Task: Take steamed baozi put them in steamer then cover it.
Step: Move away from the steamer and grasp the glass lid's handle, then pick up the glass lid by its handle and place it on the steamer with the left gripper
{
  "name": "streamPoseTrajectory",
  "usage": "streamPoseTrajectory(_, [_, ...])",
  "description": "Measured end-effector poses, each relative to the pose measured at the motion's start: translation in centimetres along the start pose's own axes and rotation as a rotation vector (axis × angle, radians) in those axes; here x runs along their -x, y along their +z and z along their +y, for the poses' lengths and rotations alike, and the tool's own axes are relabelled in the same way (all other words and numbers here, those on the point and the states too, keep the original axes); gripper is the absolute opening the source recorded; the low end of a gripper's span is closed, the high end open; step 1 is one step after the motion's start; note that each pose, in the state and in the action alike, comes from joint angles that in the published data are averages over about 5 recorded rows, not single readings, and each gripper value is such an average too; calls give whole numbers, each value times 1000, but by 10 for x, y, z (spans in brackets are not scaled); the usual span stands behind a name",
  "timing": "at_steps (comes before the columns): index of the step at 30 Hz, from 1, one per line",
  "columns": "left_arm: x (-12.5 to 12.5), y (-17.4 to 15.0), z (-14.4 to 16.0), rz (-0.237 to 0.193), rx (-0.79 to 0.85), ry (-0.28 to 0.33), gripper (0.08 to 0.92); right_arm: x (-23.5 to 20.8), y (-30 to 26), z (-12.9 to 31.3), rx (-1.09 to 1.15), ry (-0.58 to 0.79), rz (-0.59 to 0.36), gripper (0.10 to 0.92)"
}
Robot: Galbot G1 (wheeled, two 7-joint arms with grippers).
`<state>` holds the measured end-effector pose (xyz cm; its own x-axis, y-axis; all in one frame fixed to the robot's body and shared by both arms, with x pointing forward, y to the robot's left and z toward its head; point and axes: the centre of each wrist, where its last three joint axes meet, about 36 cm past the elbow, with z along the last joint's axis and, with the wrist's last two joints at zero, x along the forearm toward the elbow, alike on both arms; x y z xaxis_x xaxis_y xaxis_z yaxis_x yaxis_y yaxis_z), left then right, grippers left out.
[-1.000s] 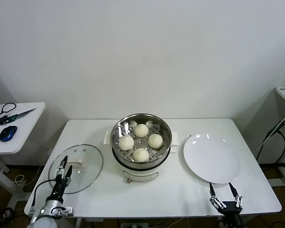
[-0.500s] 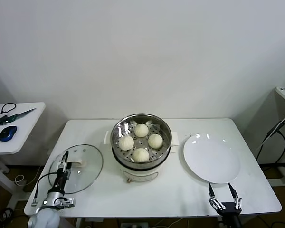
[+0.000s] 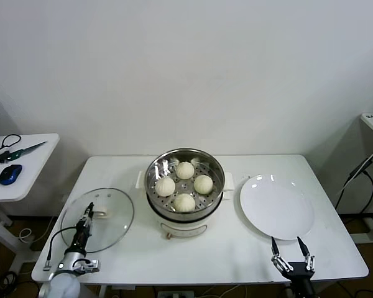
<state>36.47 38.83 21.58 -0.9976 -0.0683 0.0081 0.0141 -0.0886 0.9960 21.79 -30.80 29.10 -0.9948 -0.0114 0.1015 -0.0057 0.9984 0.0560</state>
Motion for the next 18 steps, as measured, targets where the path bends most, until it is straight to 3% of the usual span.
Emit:
streamPoseTrajectory(4, [-1, 0, 6, 11, -22, -10, 139, 1, -3, 1, -6, -2, -1, 823])
streamPoseTrajectory(9, [2, 3, 29, 37, -65, -39, 137, 3, -8, 0, -16, -2, -6, 823])
streamPoseTrajectory(18, [19, 3, 120, 86, -157, -97, 137, 8, -14, 0, -36, 11, -10, 823])
